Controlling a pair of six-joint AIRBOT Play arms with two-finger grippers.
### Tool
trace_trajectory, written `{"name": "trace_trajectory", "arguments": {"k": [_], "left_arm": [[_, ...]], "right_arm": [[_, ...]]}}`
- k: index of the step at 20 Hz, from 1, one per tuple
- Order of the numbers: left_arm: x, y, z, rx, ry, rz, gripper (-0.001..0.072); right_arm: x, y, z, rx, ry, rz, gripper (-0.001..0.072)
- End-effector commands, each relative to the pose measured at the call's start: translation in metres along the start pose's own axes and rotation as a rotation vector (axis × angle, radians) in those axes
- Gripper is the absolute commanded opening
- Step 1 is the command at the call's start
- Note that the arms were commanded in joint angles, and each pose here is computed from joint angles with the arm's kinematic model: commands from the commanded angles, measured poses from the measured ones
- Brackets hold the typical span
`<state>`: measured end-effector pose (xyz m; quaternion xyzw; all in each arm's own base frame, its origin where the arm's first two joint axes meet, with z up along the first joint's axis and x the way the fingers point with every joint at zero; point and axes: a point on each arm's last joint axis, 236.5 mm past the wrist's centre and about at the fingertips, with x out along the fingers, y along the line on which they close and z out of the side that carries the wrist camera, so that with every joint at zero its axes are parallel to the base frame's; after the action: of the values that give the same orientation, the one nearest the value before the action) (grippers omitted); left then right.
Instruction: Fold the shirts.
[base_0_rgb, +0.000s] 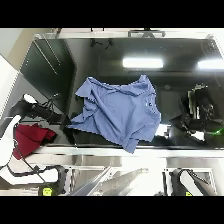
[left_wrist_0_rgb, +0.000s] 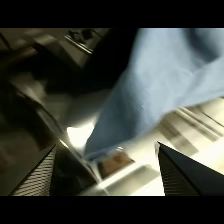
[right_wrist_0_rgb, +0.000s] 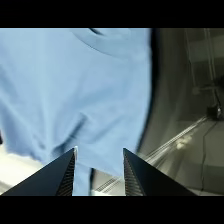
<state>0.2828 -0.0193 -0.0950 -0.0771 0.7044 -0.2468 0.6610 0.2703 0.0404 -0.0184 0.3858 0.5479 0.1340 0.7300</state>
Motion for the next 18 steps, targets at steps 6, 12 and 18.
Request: {"name": "trace_trajectory", "arguments": {"k": [6, 12, 18], "left_arm": [[0.021, -0.018, 0.045, 0.144, 0.029, 0.010, 0.0583], [0.030, -0.044, 0.021, 0.156, 0.188, -0.110, 0.0023], [0.003, -0.058, 0.042, 0.074, 0.029, -0.230, 0.0023]], "right_arm": [[0.028, -0.036, -0.045, 0.083, 0.086, -0.019, 0.0509], [0.049, -0.060, -0.054, 0.145, 0.166, -0.042, 0.0502], [0.106, -0.031, -0.087, 0.130, 0.337, 0.058, 0.0500]]}}
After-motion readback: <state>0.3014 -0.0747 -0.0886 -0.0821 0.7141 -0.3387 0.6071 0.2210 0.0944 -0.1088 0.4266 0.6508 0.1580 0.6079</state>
